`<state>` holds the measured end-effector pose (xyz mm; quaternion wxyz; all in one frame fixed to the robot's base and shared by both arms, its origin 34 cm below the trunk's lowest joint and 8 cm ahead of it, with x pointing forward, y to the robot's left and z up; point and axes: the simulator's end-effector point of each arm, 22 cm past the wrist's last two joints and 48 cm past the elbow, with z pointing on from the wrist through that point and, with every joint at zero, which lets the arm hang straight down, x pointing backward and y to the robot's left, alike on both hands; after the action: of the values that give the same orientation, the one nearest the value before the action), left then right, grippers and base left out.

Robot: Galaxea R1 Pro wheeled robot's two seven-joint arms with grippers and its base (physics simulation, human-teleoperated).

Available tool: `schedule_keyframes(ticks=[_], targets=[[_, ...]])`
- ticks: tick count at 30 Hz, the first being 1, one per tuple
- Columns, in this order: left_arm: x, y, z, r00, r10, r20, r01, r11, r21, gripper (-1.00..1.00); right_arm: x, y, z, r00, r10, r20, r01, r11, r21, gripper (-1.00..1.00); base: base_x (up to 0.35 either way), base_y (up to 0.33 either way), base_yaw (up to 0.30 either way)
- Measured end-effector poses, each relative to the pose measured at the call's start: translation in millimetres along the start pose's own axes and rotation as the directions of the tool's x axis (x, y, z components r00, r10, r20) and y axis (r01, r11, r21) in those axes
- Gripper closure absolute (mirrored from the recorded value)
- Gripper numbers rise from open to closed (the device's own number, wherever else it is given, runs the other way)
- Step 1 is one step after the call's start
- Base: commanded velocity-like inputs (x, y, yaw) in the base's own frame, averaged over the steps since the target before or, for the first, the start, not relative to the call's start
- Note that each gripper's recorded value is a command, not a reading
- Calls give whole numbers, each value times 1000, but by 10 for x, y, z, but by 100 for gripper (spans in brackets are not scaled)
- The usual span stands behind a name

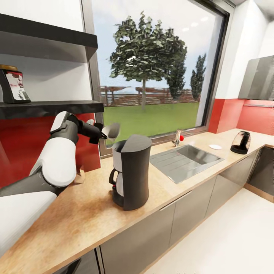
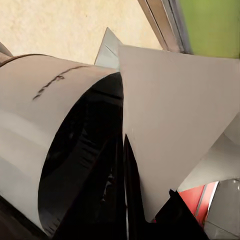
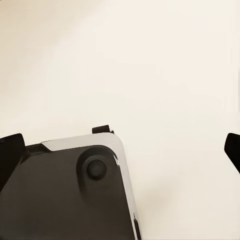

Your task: Set up a coffee station on the kitchen countertop: keep the coffee maker on the countertop, move the bottle of coffee from the kitchen shelf to the counter next to the coffee maker, place a paper coffee filter on top of the coffee maker, put the saucer next to the coffee maker with the coffee cup on the saucer, and place the electric kettle next to the coffee maker.

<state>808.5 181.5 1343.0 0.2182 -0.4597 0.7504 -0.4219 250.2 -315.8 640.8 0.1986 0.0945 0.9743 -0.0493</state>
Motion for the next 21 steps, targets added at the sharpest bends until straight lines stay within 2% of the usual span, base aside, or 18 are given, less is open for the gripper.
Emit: schedule_keyframes(ticks=[4,5,8,13,21], targets=[[-23,-4,2,1000,-25,13,25,1000,1,100,0,-1,0,1000,0,0,0,1000,0,-100,0,0,-40],[-43,-6,1,999,-43,22,43,999,2,100,-1,-1,0,1000,0,0,0,1000,0,-100,0,0,-9],[-49,-46,7,998,-53,26,52,998,22,100,-1,-1,0,1000,0,0,0,1000,0,-100,0,0,-2],[-24,-224,-91,999,-39,25,37,998,49,100,12,116,-6,1000,5,-2,-5,1000,-13,-100,0,0,0],[-12,-235,-92,999,-38,22,37,998,51,100,18,144,-8,1000,7,-3,-7,1000,-16,-100,-7,0,0]])
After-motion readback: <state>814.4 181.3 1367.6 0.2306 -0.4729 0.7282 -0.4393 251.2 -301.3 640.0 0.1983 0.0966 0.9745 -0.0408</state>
